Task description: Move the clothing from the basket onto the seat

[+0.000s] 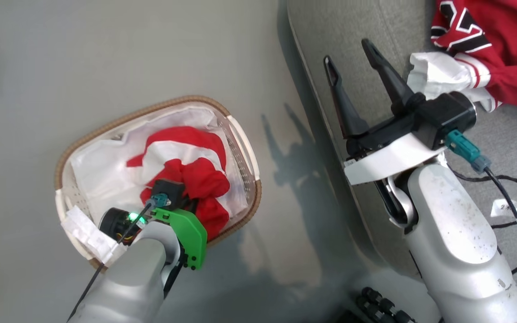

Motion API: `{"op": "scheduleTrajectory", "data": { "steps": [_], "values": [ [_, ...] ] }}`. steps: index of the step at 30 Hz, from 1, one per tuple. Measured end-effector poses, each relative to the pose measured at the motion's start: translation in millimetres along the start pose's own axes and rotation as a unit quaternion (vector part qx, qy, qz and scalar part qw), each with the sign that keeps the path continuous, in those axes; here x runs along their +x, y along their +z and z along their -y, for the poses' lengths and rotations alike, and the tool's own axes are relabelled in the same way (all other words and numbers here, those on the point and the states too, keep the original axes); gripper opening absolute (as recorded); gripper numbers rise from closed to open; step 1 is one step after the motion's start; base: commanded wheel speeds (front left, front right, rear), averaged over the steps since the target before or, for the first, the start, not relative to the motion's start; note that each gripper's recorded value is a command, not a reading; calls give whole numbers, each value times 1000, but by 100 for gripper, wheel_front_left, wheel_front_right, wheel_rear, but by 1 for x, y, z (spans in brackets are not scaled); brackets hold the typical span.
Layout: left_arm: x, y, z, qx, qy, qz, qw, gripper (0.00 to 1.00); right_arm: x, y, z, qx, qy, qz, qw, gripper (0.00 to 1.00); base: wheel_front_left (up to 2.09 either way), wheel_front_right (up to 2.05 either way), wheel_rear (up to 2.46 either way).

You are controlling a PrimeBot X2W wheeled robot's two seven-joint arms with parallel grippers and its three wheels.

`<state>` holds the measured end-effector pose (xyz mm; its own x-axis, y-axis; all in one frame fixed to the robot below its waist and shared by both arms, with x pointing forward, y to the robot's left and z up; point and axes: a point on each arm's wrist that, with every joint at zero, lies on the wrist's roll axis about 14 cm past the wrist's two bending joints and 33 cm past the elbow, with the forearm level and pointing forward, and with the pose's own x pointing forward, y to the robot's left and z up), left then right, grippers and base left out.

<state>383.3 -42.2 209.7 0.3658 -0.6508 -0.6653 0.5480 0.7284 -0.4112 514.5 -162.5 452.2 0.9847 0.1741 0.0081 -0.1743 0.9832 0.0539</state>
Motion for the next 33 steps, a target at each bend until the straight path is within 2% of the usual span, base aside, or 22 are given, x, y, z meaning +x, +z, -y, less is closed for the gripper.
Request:
{"op": "scheduleTrajectory", "data": {
  "steps": [5, 10, 17, 26, 33],
  "values": [
    [-20, 41, 6, -3, 12, 65, 998, 0, -15, 11, -6, 6, -2, 3, 1000, 100, 0, 0, 0],
    [-46, 63, 10, 8, 31, 112, 993, 0, -30, 20, -13, 14, -2, 6, 1000, 100, 0, 0, 0],
    [-86, 98, 16, 20, 54, 190, 980, 0, -50, 30, -25, 26, 0, 11, 1000, 100, 0, 0, 0],
    [-149, 149, 35, 44, 68, 310, 947, 0, -81, 32, -45, 39, 14, 5, 999, 100, 0, 0, 0],
    [-195, 189, 62, 73, 58, 398, 913, 0, -99, 32, -60, 44, 27, 1, 999, 100, 0, 0, 0]
  ]
}}
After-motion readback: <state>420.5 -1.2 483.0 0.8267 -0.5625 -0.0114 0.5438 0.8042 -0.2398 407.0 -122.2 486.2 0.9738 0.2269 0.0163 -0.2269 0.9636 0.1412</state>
